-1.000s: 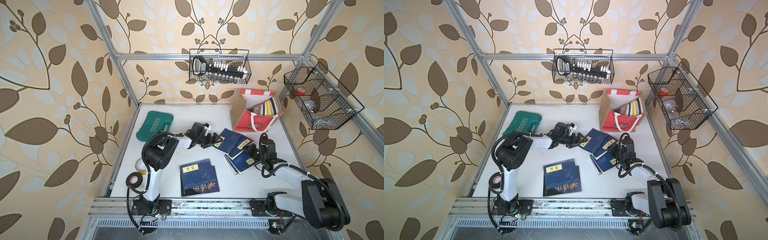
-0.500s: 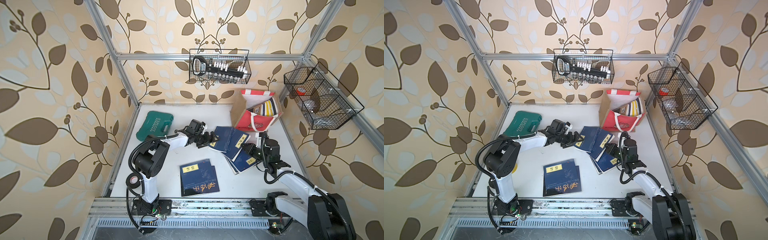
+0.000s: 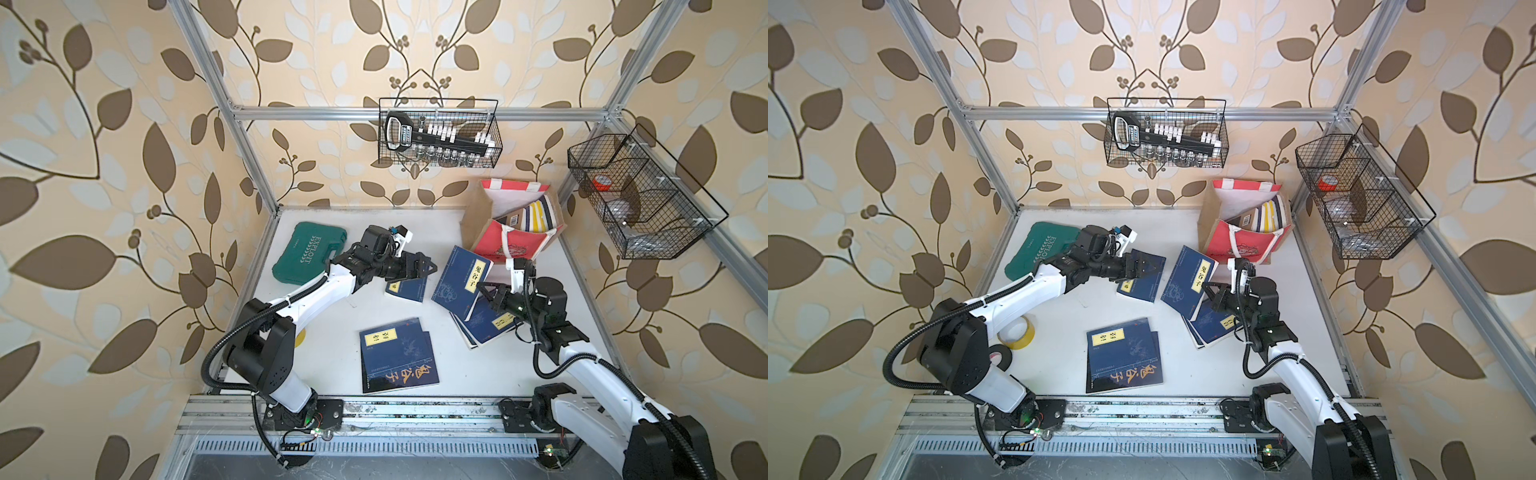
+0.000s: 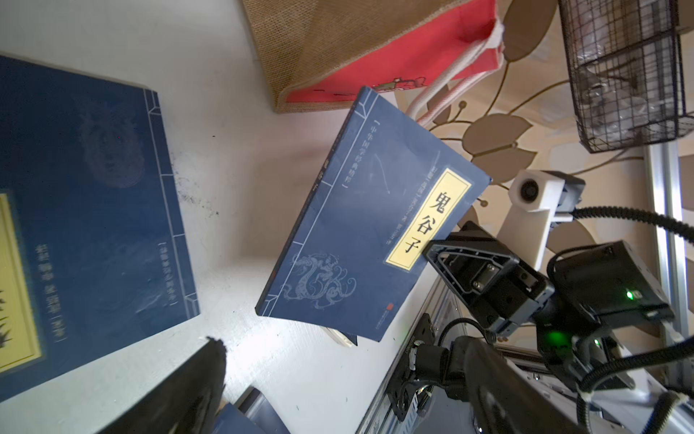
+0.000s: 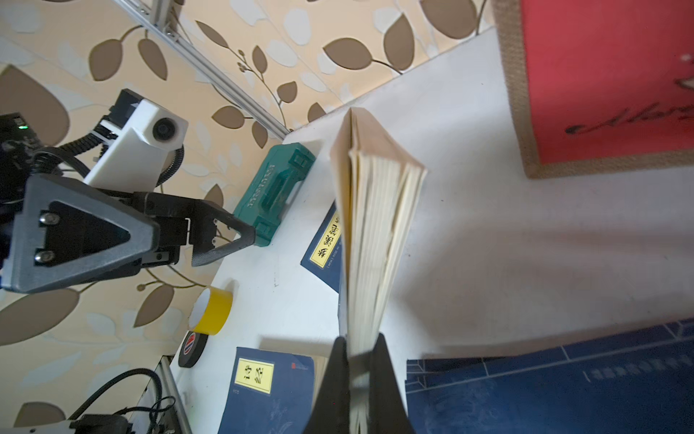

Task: Put the books into the canvas bag
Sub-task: Pick up the book from the book.

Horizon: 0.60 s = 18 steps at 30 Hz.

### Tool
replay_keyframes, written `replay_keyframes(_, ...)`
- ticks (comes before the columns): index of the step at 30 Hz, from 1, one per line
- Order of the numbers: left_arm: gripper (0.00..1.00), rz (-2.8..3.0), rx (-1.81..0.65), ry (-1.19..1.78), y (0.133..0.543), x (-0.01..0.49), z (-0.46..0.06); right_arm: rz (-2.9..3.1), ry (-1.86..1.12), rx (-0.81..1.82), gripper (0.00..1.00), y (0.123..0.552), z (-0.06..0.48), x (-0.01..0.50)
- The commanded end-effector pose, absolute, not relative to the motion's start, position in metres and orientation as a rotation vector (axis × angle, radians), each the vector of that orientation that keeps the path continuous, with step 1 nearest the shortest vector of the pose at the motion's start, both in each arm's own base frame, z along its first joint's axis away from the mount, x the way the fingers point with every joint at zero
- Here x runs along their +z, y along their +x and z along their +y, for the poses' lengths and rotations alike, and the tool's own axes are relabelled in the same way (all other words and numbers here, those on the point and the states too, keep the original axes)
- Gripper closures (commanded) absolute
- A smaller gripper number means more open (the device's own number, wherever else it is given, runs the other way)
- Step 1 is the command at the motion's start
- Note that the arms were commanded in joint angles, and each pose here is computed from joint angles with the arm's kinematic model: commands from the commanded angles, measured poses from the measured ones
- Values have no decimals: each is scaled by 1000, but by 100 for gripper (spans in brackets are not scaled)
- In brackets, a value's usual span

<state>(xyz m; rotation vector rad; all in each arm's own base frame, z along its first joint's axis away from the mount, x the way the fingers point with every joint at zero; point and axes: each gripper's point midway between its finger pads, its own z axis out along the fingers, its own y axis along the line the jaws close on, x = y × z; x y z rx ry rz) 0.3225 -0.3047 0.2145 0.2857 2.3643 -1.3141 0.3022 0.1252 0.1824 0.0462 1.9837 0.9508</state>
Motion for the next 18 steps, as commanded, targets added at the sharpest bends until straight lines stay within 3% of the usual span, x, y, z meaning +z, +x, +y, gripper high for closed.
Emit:
replay_keyframes(1, 1, 2292, -1346, 430, 302, 236, -302, 1819, -129, 1029, 100, 299, 142, 242)
replay_keyframes(14, 1, 2092, -1509, 567, 276, 277, -307, 1687, -320, 1403, 100, 280, 178, 310)
replay_keyframes(16, 10, 2039, -1588, 616, 266, 286, -311, 1684, -319, 1410, 100, 280, 180, 311)
replay_keyframes(18, 30, 2015, -1621, 636, 262, 292, -311, 1681, -309, 1411, 100, 282, 180, 311)
